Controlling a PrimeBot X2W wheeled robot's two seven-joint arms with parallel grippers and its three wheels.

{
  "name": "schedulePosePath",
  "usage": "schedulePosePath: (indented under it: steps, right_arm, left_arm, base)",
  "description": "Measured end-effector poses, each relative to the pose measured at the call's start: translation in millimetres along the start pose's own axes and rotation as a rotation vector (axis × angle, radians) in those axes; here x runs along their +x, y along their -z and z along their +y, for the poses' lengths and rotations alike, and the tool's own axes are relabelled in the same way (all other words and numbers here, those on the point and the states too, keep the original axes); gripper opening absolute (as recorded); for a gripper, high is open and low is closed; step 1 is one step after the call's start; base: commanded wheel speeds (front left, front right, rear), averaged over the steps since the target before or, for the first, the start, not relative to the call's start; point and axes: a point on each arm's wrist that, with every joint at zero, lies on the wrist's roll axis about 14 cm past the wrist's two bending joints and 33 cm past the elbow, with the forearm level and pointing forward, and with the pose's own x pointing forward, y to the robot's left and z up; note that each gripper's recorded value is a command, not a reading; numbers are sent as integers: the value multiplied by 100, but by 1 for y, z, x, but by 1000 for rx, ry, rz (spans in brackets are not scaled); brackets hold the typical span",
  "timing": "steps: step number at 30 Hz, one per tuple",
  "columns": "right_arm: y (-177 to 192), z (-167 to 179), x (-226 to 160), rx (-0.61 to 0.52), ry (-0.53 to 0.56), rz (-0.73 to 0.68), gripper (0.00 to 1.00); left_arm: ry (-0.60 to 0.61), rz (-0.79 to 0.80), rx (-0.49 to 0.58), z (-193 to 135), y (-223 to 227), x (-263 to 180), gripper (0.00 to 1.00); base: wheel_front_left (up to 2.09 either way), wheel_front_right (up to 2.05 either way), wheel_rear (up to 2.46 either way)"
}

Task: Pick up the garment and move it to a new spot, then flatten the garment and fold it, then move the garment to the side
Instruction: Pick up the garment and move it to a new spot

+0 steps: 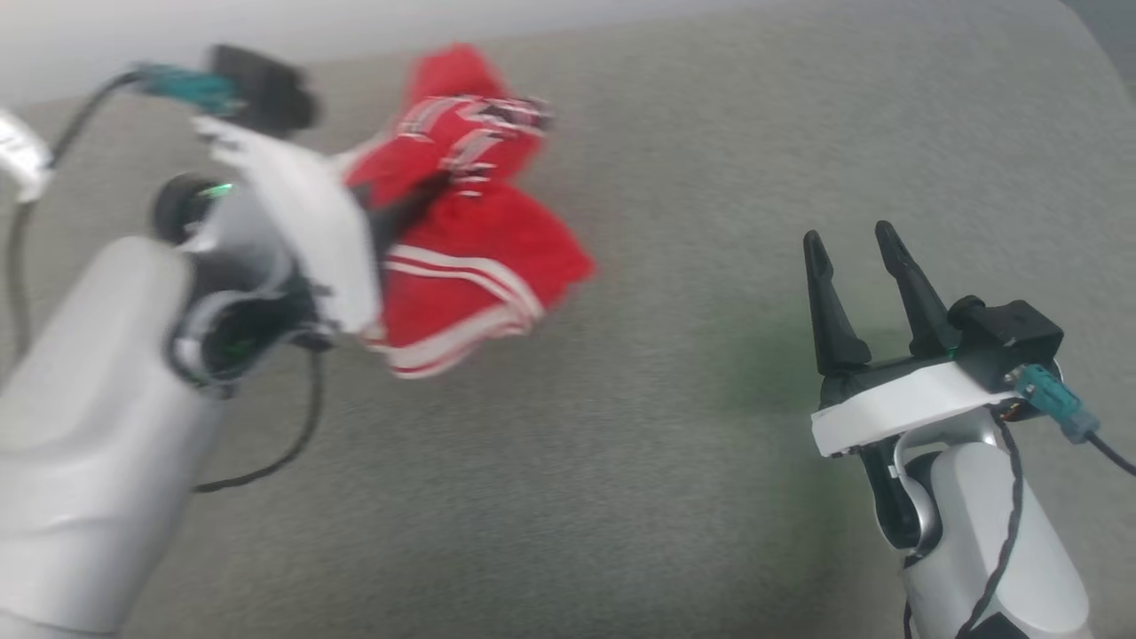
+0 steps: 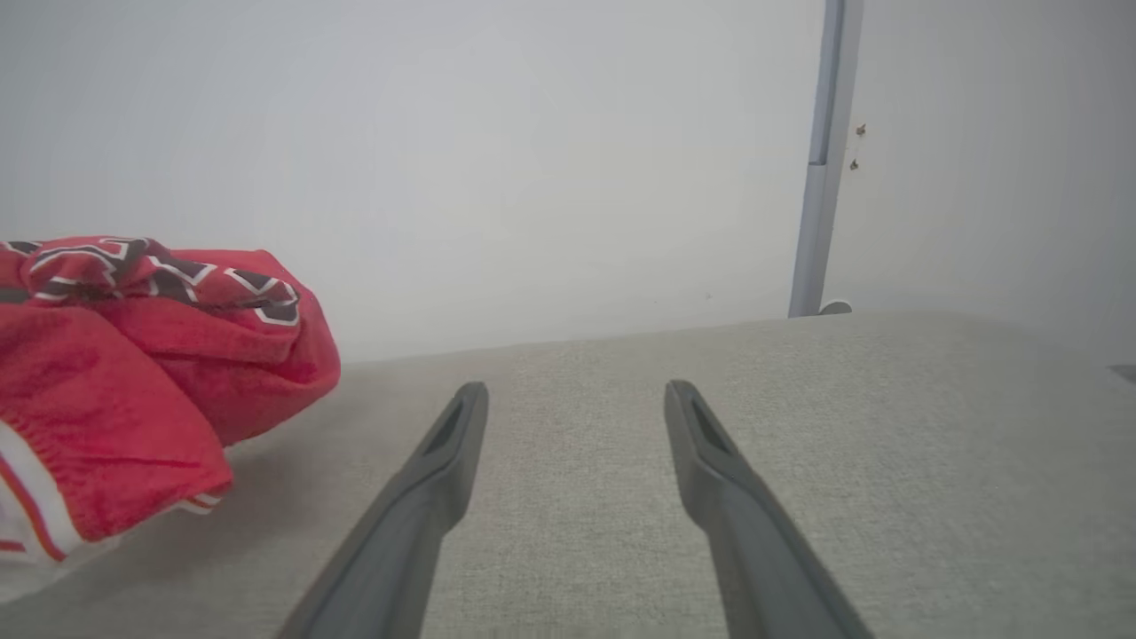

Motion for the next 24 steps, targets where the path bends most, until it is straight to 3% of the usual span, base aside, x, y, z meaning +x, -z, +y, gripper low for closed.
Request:
schedulePosePath:
  steps: [6, 9, 16, 24]
  right_arm:
    - [-2, -36, -14, 16, 103, -1, 100]
    - [-5, -62, -25, 17, 182, -2, 100]
    - [-3, -96, -46, 15, 289, 15, 100]
    - [-2, -110, -56, 8, 338, 31, 100]
  left_arm:
    - [204, 134, 76, -72, 30, 59, 0]
    - [305, 257, 77, -105, 70, 91, 0]
    - [321, 502, 180, -102, 150, 124, 0]
    - [356, 637, 298, -93, 177, 144, 0]
  base:
    - [0, 0, 0]
    - [0, 0, 0]
    - [0, 0, 0]
    - [0, 0, 0]
